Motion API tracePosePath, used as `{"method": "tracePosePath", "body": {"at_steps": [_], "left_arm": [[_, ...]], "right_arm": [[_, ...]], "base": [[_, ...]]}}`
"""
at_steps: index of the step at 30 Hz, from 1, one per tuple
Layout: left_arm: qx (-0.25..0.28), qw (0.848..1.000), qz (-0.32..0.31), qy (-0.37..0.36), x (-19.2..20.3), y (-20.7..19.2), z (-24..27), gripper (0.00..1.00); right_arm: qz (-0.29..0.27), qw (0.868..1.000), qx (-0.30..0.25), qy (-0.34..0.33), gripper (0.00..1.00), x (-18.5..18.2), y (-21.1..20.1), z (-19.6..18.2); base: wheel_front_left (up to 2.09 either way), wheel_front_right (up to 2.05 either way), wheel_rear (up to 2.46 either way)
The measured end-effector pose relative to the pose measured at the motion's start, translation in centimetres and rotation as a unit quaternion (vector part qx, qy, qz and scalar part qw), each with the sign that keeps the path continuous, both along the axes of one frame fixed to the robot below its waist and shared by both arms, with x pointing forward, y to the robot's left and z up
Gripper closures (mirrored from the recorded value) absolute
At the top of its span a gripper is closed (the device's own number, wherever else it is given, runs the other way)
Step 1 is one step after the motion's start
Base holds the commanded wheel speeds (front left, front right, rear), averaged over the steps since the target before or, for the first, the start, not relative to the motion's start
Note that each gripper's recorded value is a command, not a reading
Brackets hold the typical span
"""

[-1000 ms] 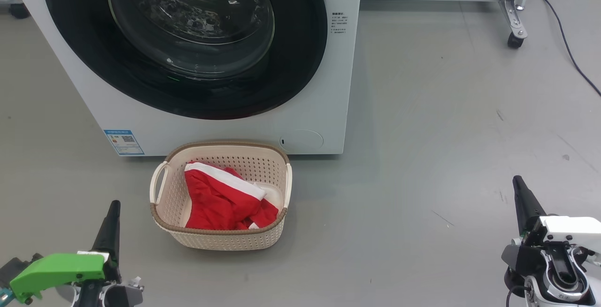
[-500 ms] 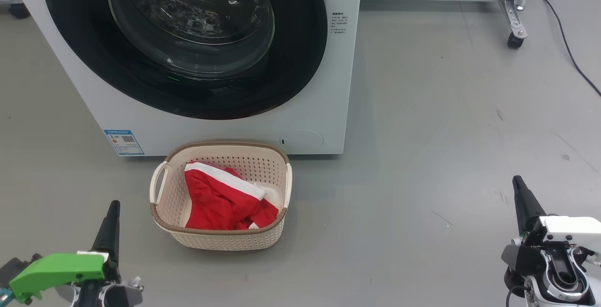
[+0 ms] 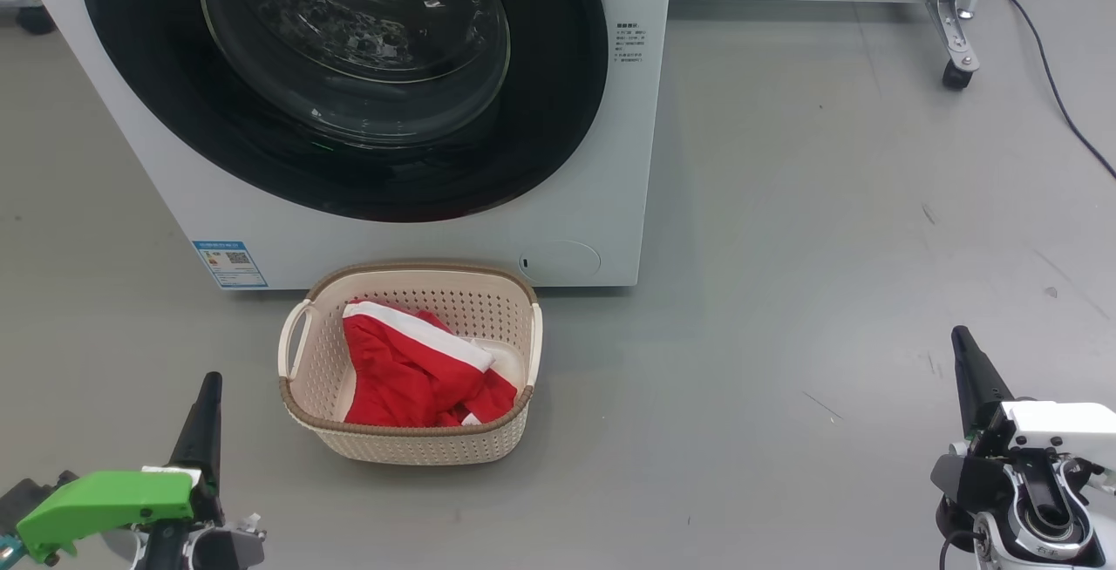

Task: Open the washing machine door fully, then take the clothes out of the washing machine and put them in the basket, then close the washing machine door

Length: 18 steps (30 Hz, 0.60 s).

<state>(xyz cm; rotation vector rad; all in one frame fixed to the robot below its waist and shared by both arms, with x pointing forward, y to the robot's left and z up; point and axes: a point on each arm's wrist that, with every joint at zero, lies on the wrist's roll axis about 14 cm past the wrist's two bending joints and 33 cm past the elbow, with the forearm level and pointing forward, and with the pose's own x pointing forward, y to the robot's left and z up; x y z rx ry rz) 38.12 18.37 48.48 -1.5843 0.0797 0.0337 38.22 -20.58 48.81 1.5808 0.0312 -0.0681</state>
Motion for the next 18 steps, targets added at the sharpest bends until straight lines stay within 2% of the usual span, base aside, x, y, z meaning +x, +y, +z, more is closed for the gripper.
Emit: {"method": "tracePosePath", "body": {"at_steps": [18], "left_arm": [[0.000, 1.000, 0.001, -0.001, 0.01, 0.07, 0.04, 1.00]], "right_arm": [[0.000, 1.000, 0.000, 0.000, 1.00, 0.00, 0.02, 0.00]], "base": [[0.00, 0.00, 0.00]]}}
